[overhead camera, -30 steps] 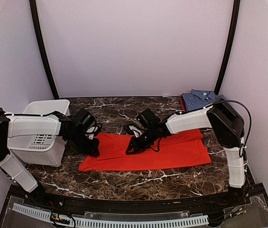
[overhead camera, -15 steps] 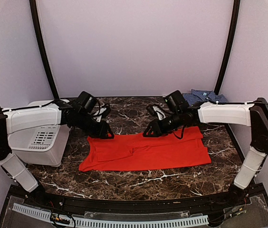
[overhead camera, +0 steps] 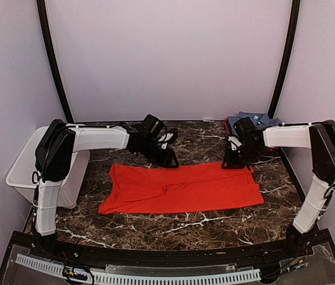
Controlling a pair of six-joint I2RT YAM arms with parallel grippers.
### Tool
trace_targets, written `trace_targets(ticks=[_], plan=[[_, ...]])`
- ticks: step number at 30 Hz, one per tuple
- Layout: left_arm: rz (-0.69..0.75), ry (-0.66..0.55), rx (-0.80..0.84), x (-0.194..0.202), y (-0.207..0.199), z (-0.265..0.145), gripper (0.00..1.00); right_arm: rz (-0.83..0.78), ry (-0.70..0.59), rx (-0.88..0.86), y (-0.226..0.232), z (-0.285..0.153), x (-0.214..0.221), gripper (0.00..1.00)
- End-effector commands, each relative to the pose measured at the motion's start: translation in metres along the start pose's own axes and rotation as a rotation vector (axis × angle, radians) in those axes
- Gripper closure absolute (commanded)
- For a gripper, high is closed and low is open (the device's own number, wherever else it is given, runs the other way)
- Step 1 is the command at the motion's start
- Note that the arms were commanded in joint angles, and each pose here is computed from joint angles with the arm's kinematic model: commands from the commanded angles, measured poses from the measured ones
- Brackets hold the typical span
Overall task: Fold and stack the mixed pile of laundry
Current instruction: Smooth out the rectangle-folded T-shirt at the center of the board.
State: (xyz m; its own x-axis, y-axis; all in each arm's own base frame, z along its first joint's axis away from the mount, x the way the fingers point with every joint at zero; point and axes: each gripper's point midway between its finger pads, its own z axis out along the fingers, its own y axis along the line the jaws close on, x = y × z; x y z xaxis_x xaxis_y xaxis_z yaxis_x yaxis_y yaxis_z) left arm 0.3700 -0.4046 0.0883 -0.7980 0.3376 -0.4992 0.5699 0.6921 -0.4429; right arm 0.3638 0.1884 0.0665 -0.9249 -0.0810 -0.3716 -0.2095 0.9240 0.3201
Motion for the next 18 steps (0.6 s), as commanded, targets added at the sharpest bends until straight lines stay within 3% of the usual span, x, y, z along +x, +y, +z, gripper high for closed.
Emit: trace_targets(ticks=[1,7,18], plan=[[0.065,0.029,0.037,0.001,-0.019,0.014,0.65,0.016,0.075,0.117,-0.030,0.016,0.019,0.73],[0.133,0.135,0.025,0.033,-0.030,0.039,0.66,0.038,0.135,0.146,-0.039,0.018,0.041,0.76],[0.269,0.207,-0.049,0.067,-0.037,0.032,0.69,0.072,0.151,0.150,-0.039,-0.011,0.066,0.78]])
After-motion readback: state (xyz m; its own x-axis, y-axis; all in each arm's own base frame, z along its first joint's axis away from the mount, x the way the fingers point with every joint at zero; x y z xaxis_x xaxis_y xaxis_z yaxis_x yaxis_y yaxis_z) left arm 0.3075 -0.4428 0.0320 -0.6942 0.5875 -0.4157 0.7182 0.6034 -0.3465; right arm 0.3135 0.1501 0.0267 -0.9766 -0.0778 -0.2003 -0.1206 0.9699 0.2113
